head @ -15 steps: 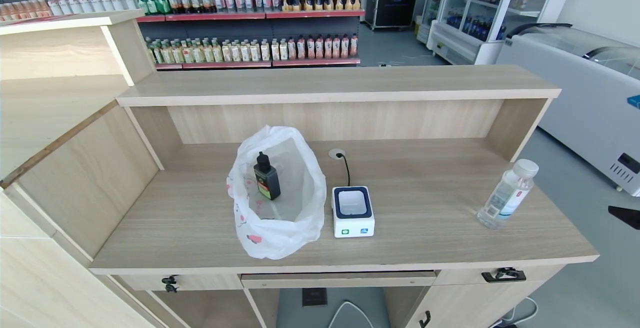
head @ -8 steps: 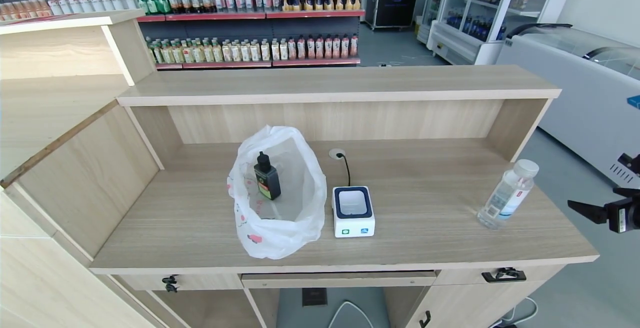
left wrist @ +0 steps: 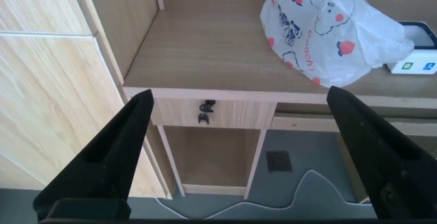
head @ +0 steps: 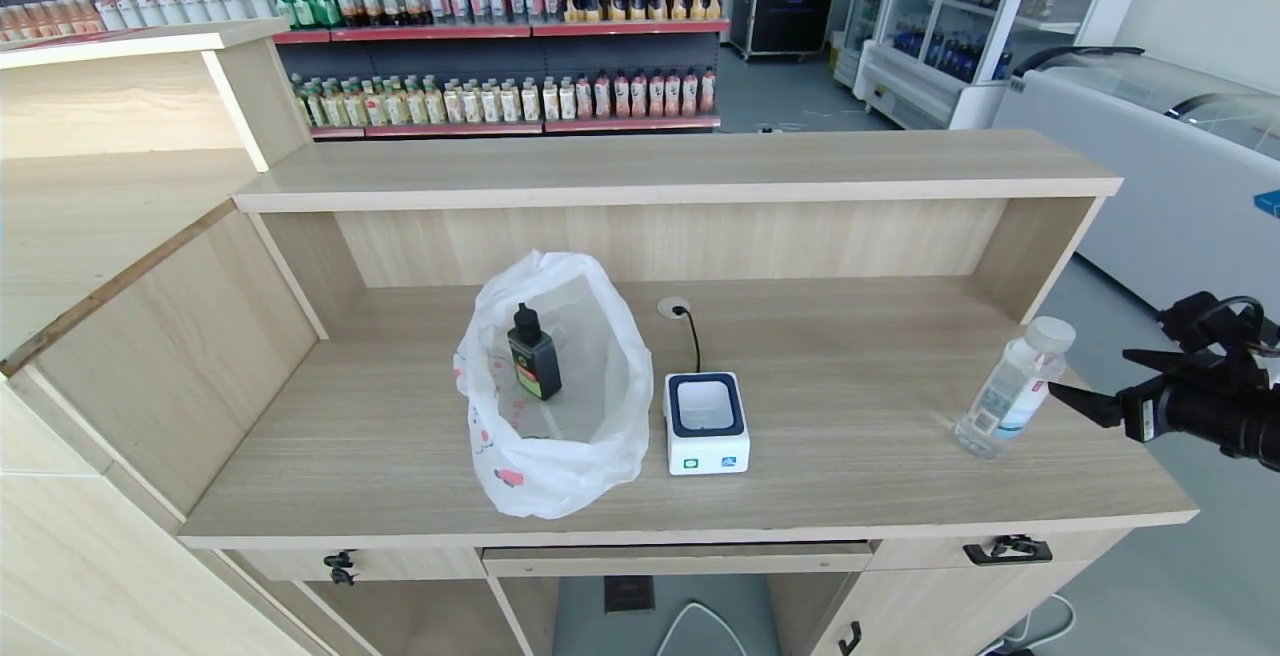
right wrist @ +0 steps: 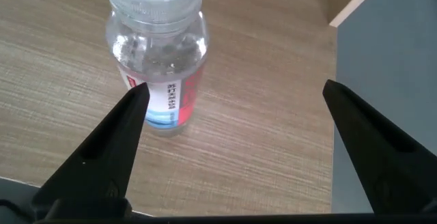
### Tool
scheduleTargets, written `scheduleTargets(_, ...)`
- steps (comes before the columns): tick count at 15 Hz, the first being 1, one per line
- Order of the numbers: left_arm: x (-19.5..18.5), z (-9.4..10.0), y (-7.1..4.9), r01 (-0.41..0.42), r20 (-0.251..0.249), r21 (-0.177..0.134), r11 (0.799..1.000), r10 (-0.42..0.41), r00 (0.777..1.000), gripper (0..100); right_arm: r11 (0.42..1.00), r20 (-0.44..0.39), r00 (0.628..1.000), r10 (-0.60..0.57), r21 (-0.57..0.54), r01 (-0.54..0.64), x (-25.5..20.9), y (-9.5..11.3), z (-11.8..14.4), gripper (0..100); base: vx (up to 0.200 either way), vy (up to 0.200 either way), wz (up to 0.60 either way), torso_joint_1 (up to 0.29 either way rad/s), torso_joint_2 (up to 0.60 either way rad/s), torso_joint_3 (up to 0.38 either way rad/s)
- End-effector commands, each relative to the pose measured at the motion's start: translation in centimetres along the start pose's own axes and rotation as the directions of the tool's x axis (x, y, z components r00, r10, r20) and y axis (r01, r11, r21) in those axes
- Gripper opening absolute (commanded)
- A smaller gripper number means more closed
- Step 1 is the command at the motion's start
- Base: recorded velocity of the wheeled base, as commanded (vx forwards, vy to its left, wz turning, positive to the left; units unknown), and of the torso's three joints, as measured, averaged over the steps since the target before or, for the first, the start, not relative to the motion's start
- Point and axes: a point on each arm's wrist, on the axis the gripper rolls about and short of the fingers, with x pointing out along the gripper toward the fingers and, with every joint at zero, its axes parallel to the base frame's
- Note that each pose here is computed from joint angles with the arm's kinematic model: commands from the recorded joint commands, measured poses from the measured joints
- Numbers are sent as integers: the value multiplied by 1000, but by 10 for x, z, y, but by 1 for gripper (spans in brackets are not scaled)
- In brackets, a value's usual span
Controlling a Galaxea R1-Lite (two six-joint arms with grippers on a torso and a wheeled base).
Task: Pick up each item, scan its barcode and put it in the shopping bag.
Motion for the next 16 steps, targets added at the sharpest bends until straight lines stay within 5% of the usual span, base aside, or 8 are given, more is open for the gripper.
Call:
scheduleTargets(1,0,0,0,-2,0,-1,1000,2,1000,100,999,-21,999,41,15,-41,16,7,-11,100,0,0,0,0,0,0)
scheduleTargets(16,0,0,0,0,0,-1,1000,0,1000,100,992,41,991,126,-35,-125,48,34,-4,100,0,0,0,0,0,0)
